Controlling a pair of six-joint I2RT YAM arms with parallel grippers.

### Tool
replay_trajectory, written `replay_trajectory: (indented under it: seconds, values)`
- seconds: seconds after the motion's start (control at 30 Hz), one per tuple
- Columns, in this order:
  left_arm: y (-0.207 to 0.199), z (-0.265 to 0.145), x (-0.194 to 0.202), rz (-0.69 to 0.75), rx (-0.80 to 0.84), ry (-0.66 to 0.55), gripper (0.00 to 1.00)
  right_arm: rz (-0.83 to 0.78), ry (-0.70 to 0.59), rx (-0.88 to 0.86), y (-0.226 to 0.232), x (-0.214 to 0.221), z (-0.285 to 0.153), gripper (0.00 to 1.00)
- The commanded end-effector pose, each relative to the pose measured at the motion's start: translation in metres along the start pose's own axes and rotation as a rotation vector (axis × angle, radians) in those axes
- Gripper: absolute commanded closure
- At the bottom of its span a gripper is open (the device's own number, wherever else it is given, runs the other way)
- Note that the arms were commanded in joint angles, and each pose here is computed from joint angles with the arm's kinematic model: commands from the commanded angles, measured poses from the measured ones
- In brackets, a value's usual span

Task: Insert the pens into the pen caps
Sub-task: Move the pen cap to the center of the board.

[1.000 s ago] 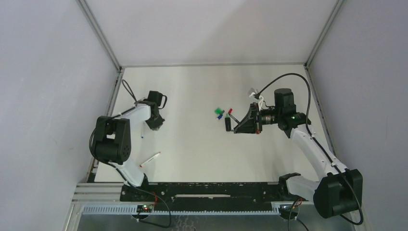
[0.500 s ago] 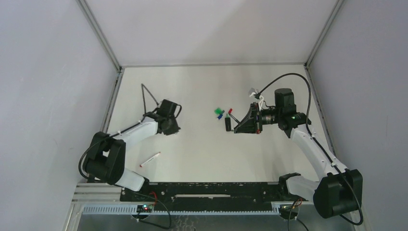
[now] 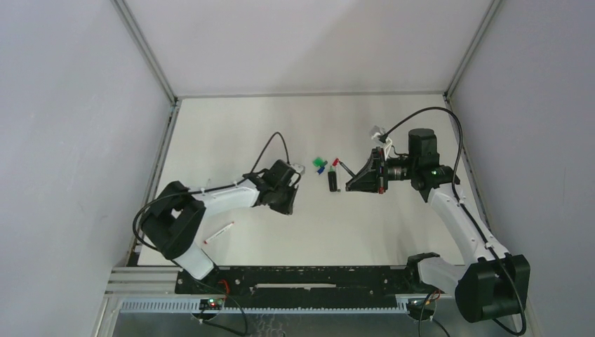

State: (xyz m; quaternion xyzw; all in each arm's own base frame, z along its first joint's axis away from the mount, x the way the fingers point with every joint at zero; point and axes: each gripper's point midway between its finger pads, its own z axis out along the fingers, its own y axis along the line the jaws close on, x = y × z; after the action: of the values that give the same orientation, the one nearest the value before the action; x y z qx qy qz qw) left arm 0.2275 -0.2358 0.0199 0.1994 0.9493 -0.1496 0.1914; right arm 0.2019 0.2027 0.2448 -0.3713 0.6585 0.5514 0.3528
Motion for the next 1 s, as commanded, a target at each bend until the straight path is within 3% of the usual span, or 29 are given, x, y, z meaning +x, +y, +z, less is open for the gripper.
replay_trajectory:
  seconds: [0.0, 0.27, 0.47, 0.6, 0.7, 0.83, 0.97]
  values:
    - [-0.022, -0.002, -0.027, 0.180, 0.009, -0.043, 0.87, -0.079, -0.022, -0.014, 0.008, -0.017, -0.004, 1.00]
    - [-0.010, -0.006, -0.035, 0.253, -0.139, -0.099, 0.61, -0.073, -0.022, -0.013, 0.006, -0.016, -0.004, 1.00]
    - [-0.010, -0.031, -0.053, 0.202, -0.150, -0.240, 0.56, -0.074, -0.027, -0.006, 0.005, -0.017, -0.006, 1.00]
    - [-0.024, -0.056, -0.061, 0.135, -0.055, -0.362, 0.62, -0.073, -0.030, -0.004, 0.005, -0.018, -0.007, 1.00]
    - [-0.043, -0.068, -0.057, 0.098, 0.077, -0.416, 0.72, -0.075, -0.031, -0.004, 0.005, -0.018, -0.008, 1.00]
    - [-0.062, -0.061, -0.040, 0.049, 0.206, -0.374, 0.92, -0.073, -0.032, -0.004, 0.005, -0.018, -0.008, 1.00]
    - [-0.067, -0.034, -0.018, 0.008, 0.215, -0.275, 0.99, -0.076, -0.033, -0.001, 0.005, -0.018, -0.008, 1.00]
